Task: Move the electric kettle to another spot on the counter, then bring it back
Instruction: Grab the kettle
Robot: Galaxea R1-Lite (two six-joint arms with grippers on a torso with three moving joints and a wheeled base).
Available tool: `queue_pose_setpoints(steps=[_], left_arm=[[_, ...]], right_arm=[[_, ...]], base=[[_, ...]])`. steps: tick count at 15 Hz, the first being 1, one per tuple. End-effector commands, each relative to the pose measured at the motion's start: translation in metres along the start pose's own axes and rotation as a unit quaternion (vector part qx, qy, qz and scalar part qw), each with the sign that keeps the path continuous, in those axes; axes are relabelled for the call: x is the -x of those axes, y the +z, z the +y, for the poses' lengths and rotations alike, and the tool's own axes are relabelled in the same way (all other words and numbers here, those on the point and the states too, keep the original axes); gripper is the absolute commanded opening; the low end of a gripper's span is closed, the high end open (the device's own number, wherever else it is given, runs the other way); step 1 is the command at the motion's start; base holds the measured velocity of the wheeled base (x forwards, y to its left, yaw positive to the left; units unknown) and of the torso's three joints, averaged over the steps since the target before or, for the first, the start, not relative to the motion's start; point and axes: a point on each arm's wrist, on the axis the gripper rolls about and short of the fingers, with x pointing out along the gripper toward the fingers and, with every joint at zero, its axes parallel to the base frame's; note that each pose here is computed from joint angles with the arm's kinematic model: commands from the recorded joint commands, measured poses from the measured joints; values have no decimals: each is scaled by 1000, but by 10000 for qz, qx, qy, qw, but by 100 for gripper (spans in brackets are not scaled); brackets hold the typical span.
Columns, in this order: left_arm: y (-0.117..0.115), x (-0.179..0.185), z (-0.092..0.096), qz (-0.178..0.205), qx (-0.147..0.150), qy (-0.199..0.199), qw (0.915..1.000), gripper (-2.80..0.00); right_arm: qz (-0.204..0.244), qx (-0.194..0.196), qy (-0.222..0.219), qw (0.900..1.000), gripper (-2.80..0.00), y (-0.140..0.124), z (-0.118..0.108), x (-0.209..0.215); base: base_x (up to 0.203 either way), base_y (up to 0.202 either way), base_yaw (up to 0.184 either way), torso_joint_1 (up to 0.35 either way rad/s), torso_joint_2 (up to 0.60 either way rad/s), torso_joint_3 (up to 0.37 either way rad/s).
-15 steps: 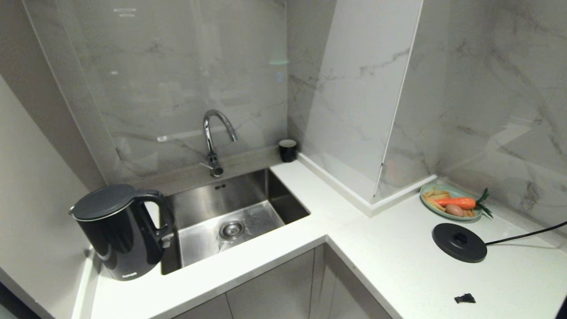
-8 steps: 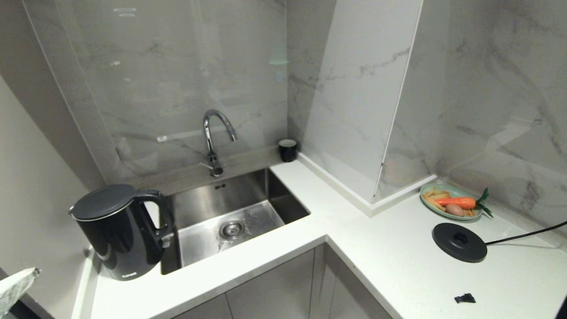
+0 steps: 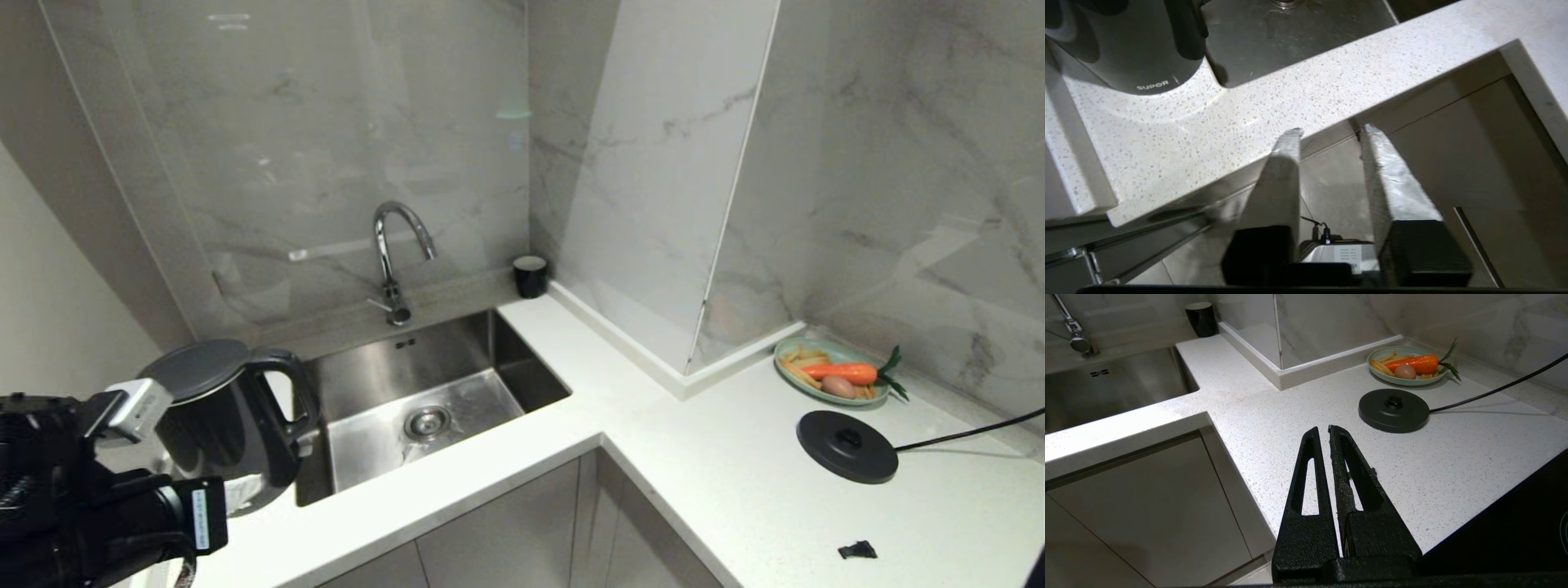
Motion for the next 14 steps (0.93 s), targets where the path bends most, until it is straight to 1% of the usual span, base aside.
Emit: queue_pose_setpoints(steps=[1, 5, 7, 11, 14], left_arm=[[-11, -40, -1, 303, -27, 119, 9995, 0], [-11, -86, -7, -266, -49, 79, 9996, 0], [-13, -112, -6, -321, -43, 97, 9994, 0], [-12, -151, 1, -700, 16, 142, 9974, 0], [-5, -163, 13, -828, 96, 361, 9959, 0]], right_arm=[[0, 0, 2, 10000, -280, 0, 0, 0], [-8, 0, 2, 10000, -280, 0, 0, 0], [-8, 0, 2, 10000, -280, 0, 0, 0], [-8, 0, 2, 10000, -280, 0, 0, 0], [-5, 0, 2, 10000, -280, 0, 0, 0]], base=[[0, 0, 0, 0, 0, 0], [0, 0, 0, 0, 0, 0], [0, 0, 0, 0, 0, 0], [0, 0, 0, 0, 0, 0], [0, 0, 0, 0, 0, 0]])
